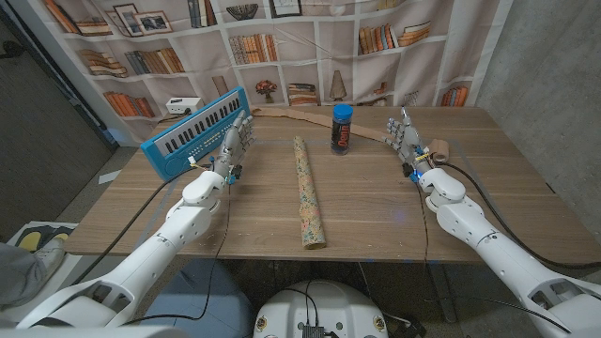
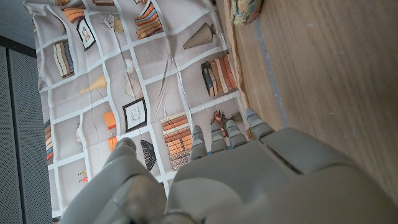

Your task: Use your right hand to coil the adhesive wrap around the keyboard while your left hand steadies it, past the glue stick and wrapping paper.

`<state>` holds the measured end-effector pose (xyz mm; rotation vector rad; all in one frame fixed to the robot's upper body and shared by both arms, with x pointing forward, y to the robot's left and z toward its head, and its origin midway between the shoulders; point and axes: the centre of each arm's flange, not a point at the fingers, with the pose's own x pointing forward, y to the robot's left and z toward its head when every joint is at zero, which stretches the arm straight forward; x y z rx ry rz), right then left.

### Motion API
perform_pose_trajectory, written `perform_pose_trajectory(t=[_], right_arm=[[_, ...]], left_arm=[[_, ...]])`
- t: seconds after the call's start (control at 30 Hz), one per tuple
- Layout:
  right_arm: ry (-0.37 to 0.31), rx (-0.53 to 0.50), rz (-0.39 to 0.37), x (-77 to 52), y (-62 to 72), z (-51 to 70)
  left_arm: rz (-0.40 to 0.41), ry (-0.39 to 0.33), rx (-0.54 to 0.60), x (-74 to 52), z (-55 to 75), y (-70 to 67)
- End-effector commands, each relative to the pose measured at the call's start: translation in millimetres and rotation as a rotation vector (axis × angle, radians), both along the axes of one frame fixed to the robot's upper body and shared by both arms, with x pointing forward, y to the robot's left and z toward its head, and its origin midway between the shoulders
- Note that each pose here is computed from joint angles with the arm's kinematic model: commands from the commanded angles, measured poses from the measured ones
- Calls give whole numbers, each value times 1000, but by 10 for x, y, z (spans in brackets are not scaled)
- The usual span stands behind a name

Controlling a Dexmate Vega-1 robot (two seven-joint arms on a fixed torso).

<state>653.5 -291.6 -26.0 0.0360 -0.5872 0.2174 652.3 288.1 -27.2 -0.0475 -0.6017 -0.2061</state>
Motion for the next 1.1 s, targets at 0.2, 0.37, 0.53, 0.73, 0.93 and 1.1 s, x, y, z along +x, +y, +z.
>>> perform_pose_trajectory(t=[0.2,0.37,0.53,0.73,0.93,1.1], right_arm=[[-1,-19,13,-1,52,65],[7,-11,4,-15,63,66],[6,-13,-2,-52,71,68],[7,-11,-5,-84,53,52],[-4,-12,-8,-78,-21,82],[-20,-24,-15,-93,-85,96]], left_arm=[[-4,-14,-14,-13,-27,2],[-2,-48,-5,-58,42,6],[17,-95,20,-130,153,44],[44,-119,52,-172,196,62],[64,-121,53,-187,188,32],[106,-135,80,-192,225,18]])
